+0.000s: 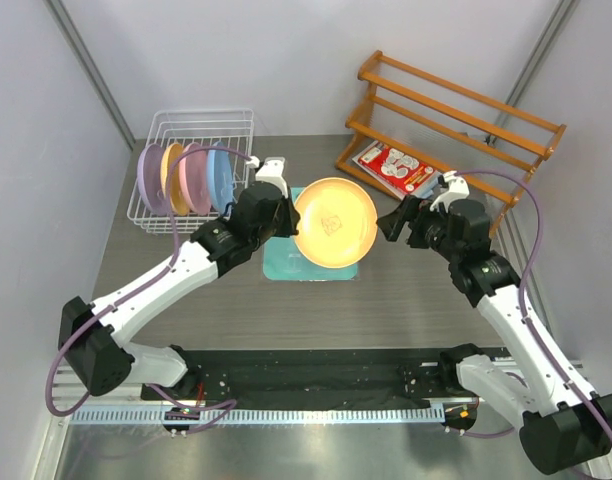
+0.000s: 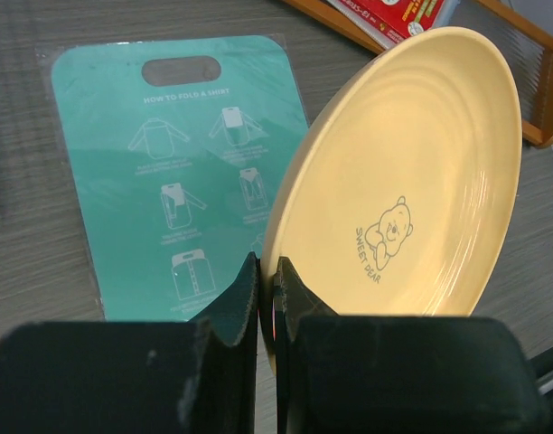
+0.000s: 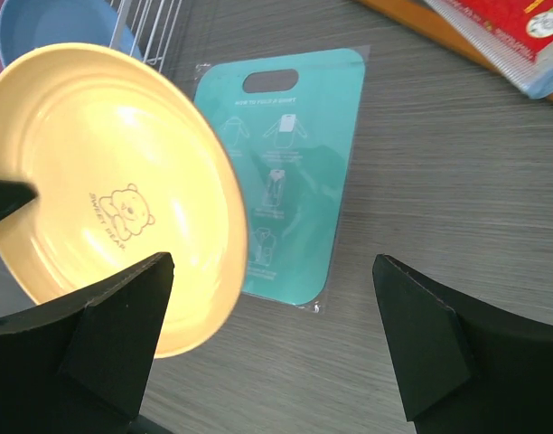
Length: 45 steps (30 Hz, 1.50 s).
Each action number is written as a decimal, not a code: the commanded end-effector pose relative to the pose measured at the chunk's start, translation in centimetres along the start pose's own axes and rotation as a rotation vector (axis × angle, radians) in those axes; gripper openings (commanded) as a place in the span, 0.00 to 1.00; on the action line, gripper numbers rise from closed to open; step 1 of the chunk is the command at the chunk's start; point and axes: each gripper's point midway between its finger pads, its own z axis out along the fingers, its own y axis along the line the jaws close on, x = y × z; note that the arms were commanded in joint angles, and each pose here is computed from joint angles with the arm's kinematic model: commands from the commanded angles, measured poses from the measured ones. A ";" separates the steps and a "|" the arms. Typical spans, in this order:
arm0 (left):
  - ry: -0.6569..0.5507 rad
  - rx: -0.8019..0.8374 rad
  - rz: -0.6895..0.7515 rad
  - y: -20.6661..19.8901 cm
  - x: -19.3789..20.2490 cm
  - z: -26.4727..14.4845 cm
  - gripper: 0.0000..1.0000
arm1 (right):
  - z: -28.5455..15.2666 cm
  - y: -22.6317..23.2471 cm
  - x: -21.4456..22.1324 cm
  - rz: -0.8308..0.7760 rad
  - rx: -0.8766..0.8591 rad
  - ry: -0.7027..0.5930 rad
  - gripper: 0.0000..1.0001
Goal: Unload the plates from the dish rack
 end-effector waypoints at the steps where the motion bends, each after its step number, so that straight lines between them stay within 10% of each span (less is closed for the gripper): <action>1: -0.059 0.094 -0.076 -2.4 -1.9 0.2 0.00 | 0.9 2.0 0.4 0.022 -0.100 0.015 0.98; 8: -0.069 0.117 -0.077 -2.9 -2.2 0.0 0.00 | 3.5 2.0 2.4 0.044 -0.131 0.084 0.89; 14: -0.056 0.139 -0.073 -3.3 -1.8 0.3 0.00 | 4.3 1.7 3.0 0.047 -0.127 0.091 0.24; 16: -0.056 0.141 -0.072 -3.2 -1.6 0.5 0.14 | 4.0 1.4 2.7 0.047 -0.109 0.076 0.01; 20: -0.084 0.065 -0.054 -1.6 -1.8 0.4 0.98 | 3.1 -1.6 1.5 0.045 0.069 0.002 0.01; 30: -0.223 -0.395 0.141 8.1 -5.4 -2.0 1.00 | -0.5 -10.9 5.2 0.111 0.534 0.108 0.01; 45: -0.219 -0.552 0.012 18.0 -8.3 -3.1 0.99 | -1.3 -16.0 10.5 0.241 0.727 0.191 0.01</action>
